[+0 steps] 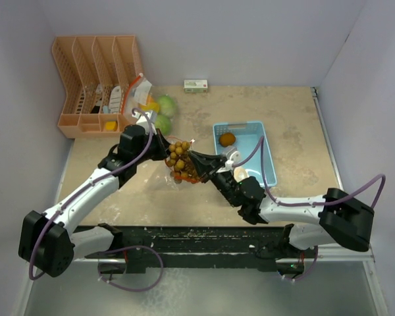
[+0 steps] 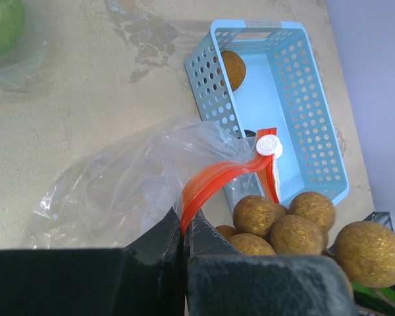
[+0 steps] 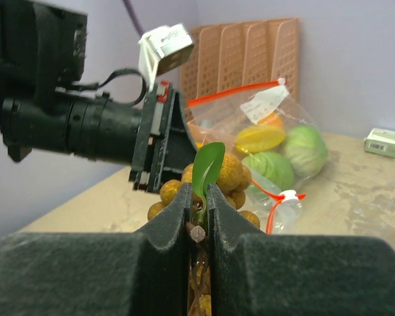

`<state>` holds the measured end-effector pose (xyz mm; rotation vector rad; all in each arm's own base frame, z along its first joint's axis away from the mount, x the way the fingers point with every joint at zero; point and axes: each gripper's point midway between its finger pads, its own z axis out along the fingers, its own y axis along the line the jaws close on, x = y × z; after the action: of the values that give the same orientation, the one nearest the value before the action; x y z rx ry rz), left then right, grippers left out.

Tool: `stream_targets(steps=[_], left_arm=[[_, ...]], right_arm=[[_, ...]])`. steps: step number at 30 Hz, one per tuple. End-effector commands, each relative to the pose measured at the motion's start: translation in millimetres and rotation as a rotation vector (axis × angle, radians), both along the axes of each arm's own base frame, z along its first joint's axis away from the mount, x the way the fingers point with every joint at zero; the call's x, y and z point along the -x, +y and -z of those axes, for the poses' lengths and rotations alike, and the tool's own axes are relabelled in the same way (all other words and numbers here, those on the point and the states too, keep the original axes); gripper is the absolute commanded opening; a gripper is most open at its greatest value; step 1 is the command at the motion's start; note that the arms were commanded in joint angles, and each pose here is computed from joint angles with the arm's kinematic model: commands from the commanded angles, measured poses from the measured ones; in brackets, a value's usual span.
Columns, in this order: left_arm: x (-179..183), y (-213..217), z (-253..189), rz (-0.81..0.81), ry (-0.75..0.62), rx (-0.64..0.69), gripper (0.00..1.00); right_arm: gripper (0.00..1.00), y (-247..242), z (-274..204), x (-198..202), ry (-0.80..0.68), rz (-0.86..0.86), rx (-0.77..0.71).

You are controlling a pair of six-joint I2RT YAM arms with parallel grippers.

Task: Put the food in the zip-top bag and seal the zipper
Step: Place the fake fruit in the zipper food storage bag.

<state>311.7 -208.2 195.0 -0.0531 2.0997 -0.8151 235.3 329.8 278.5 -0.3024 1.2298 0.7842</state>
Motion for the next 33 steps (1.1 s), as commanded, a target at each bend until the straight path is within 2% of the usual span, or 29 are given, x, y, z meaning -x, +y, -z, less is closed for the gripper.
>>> stream_targets(steps=[1,7,12,20,25,29,33], left_arm=[[-10.5,-5.1,-25.8,0.016,-0.092,0.014,0.0],[-5.9,-8.1,-45.0,0.047,-0.116,0.026,0.0],[0.9,-11.1,-59.7,0.086,-0.133,0.038,0.0],[12.1,-18.1,-51.8,0.143,-0.096,0.059,0.0],[11.3,-20.9,-55.1,0.15,-0.101,0.071,0.0],[5.9,-21.0,-66.0,0.148,-0.125,0.061,0.0],[-5.3,-21.4,-76.8,0.13,-0.141,0.042,0.0]], right_arm=[[0.0,20.7,-1.8,12.5,-0.018,-0.102,0.052],[0.0,34.8,35.5,-11.9,0.115,-0.013,0.159],[0.0,36.3,48.0,-28.0,0.165,0.072,0.184],[0.0,16.9,13.7,-64.7,0.191,0.345,0.063],[0.0,31.7,0.9,-70.5,0.122,0.338,0.078],[0.0,41.5,24.1,-60.4,0.164,0.246,0.071],[0.0,46.3,54.7,-44.9,0.2,0.166,0.13]])
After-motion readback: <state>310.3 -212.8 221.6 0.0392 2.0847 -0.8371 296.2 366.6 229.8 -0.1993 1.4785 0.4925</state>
